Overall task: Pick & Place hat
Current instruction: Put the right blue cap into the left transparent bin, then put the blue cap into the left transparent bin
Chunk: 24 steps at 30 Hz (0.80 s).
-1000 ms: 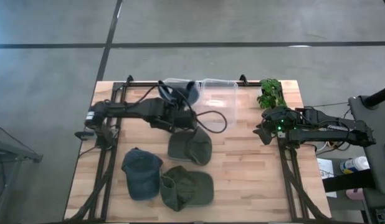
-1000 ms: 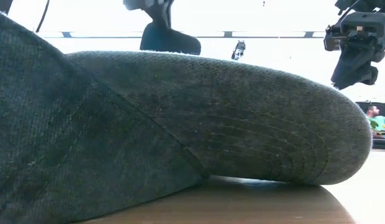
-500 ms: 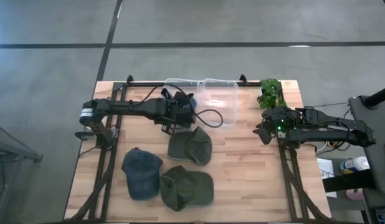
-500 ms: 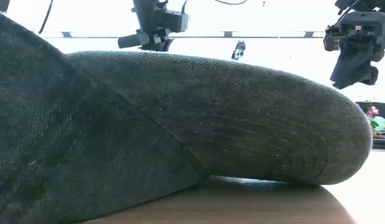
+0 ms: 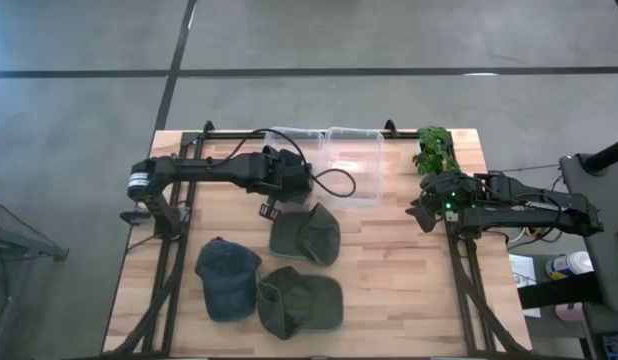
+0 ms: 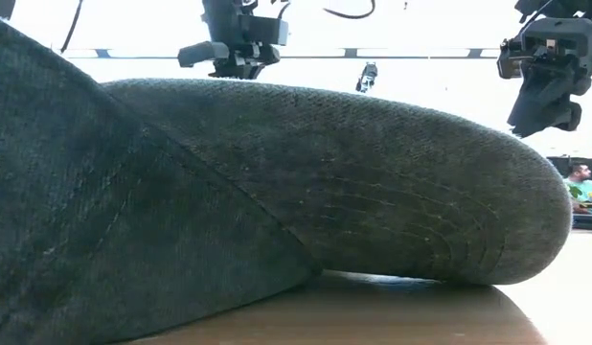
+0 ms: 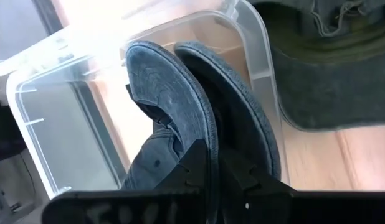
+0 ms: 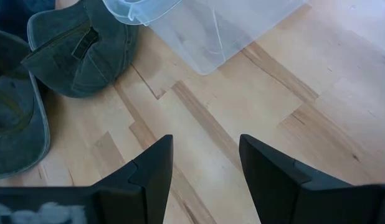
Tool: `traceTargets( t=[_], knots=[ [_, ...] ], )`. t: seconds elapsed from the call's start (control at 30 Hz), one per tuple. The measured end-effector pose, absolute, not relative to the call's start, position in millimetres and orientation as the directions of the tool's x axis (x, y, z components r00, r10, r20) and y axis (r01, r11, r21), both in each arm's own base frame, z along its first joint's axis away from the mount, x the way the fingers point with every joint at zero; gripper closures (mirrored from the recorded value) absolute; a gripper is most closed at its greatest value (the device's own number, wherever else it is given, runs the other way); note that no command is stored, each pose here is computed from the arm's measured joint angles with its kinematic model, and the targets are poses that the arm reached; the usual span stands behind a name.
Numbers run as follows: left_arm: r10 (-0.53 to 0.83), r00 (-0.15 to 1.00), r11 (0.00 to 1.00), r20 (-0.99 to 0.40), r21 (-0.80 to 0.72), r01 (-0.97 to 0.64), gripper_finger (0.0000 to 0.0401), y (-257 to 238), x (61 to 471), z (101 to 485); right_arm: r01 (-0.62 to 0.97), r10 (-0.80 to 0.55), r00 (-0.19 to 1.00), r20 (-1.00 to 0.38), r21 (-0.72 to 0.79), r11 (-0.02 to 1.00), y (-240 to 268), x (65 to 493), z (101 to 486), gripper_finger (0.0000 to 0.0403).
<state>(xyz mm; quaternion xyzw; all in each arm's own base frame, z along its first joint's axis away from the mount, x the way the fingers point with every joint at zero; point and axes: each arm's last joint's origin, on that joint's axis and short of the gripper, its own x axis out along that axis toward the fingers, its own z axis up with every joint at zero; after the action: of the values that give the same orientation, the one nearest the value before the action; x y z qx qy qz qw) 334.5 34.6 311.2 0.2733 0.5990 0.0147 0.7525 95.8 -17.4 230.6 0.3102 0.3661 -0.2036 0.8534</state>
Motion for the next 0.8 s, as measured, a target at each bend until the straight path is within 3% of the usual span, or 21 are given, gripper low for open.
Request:
traceTargets(
  t=[0.2, 0.53, 0.7, 0.8],
  knots=[
    [0.319, 0.331, 0.87, -0.888, 0.413, 0.27, 0.0384, 32.8, 335.0, 319.1, 0.575, -0.12, 0.649, -0.751, 0.38, 0.725, -17.4, 95.8, 230.6, 0.0225],
    [0.242, 0.471, 0.964, -0.848, 0.267, -0.014, 0.0348, 30.2, 344.0, 342.8, 0.575, -0.12, 0.649, -0.751, 0.38, 0.725, -17.4, 95.8, 230.6, 0.0225],
    [0.243, 0.434, 0.967, -0.867, 0.253, -0.035, 0.0347, 29.5, 340.3, 341.7, 0.575, -0.121, 0.649, -0.751, 0.38, 0.725, -17.4, 95.8, 230.6, 0.0225],
    [0.3, 0.368, 0.945, -0.88, 0.326, 0.008, 0.0346, 29.0, 334.3, 340.4, 0.575, -0.12, 0.649, -0.751, 0.381, 0.724, -17.4, 95.8, 230.6, 0.0225]
  ],
)
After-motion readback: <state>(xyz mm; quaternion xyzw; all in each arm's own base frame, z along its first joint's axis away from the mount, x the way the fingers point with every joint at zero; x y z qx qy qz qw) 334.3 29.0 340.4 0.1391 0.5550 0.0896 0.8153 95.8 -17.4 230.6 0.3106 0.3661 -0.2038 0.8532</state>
